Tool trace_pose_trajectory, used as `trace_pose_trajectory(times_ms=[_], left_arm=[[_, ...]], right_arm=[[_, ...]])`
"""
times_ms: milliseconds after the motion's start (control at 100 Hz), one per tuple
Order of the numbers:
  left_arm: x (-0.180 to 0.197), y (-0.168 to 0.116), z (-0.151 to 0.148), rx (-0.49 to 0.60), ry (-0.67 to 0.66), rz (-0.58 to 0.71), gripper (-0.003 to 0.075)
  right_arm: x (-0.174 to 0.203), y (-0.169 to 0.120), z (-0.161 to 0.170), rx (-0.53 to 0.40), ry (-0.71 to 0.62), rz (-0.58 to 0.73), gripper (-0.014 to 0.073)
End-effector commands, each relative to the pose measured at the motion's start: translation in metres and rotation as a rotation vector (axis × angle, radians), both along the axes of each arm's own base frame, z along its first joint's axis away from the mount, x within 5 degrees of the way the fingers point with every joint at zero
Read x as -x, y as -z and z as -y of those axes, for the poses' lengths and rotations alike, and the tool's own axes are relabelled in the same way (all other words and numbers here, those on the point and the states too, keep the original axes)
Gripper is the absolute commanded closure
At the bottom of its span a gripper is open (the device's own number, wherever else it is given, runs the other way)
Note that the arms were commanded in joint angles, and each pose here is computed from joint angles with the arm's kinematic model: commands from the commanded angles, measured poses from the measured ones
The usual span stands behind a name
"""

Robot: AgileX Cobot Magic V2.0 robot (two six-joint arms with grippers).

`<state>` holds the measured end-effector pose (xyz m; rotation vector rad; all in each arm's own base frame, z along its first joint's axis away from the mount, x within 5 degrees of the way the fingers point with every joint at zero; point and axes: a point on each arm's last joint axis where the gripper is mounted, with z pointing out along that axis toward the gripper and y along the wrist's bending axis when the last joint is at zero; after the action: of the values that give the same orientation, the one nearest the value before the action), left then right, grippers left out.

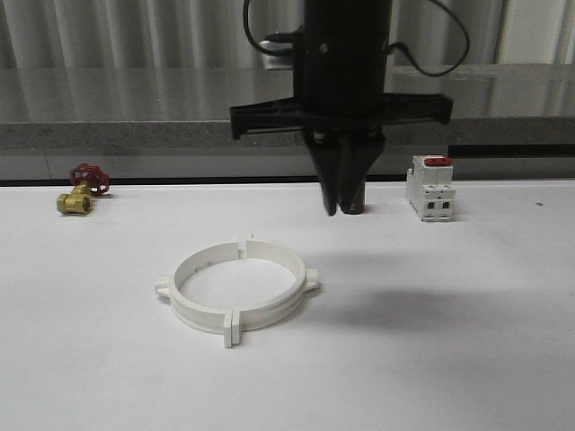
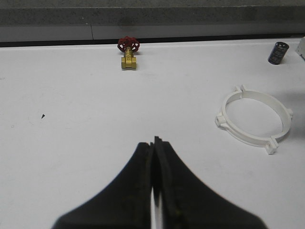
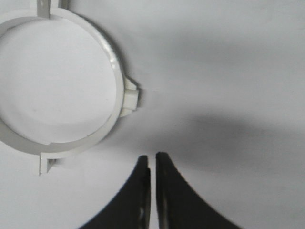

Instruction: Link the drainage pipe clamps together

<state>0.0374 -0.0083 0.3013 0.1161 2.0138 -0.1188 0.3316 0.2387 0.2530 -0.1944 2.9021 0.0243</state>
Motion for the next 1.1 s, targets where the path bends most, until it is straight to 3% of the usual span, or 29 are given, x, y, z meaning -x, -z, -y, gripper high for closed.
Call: trace_pose_trajectory(times_ms=[0,170,340,440,700,940,1090], left_arm=[[-0.003,-0.014,0.001,0.026,-0.002,0.091,0.0741],[-0.003,-0.014,0.001,0.026,-0.002,0.091,0.0741],[-0.003,-0.014,0.001,0.026,-0.002,0.091,0.0741],[-0.003,-0.014,0.001,0.026,-0.002,0.091,0.0741],[-0.003,-0.013,0.001,0.026,-0.002,0.09,0.0741],[-0.003,-0.013,0.001,0.026,-0.002,0.09,0.0741],[-0.003,-0.013,0.001,0.026,-0.002,0.09,0.0741]], right_arm=[[0.005,-0.05,0.02,0.002,-0.031,0.126,0.0653],[0.003,-0.079,0.054,-0.009,-0.065,0.174,0.0655],[-0.001,-0.099,0.105,-0.091,-0.041,0.18,0.0655],[-0.002,-0.104,0.138,-0.124,0.006,0.18,0.0655],[0.005,-0.099,0.209,-0.103,0.192,0.177,0.0655],[0.036,-0.091,0.238,-0.128,0.293,0.175,0.0655],[0.069,-0.099,0.238,-0.128,0.263,0.264,0.0655]])
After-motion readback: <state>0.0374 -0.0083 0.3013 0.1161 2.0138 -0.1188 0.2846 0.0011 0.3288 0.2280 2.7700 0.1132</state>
